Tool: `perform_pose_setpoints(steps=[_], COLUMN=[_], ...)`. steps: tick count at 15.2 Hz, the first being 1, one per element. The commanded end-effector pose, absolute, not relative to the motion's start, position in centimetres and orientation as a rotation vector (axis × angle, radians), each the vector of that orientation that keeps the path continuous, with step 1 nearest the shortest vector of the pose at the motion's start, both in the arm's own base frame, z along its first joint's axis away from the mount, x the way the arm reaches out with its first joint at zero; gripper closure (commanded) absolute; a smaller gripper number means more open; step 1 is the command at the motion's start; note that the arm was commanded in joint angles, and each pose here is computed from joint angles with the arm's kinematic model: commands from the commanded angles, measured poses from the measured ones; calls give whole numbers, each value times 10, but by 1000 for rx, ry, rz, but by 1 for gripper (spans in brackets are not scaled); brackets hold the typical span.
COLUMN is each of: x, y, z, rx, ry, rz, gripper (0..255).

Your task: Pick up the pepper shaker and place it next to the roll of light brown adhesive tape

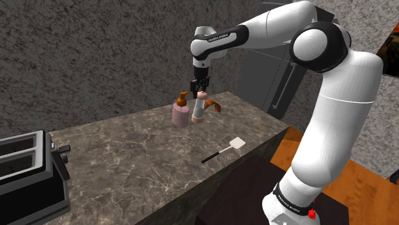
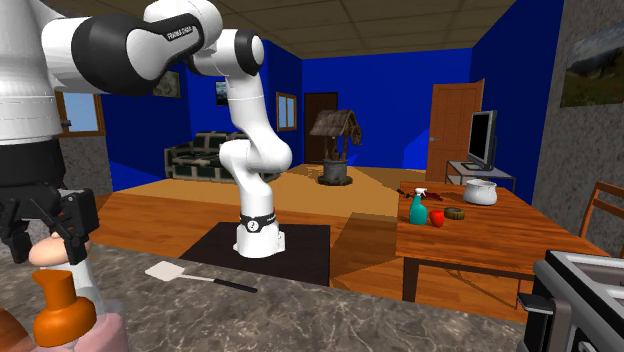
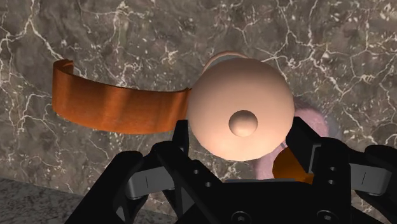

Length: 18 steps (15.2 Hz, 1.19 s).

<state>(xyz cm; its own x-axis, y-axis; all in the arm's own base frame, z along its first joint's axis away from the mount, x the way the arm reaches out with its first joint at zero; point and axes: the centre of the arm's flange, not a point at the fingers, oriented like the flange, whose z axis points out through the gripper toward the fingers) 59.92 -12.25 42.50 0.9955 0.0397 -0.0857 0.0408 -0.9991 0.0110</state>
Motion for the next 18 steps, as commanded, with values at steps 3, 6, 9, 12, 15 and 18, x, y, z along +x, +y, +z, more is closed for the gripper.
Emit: perform_pose_setpoints(steps=[3,6,9,12,15,18], x=[598,598,598,598,598,601], y=[-122,-122,-122,-122,-122,-122], z=[407,407,407,407,407,433], rx=[3125,3125,3125,3125,3125,3125], ry=[63,63,63,63,63,63], rz=[-133,-133,-133,-133,-133,-133], gripper=[255,255,255,0,0,0])
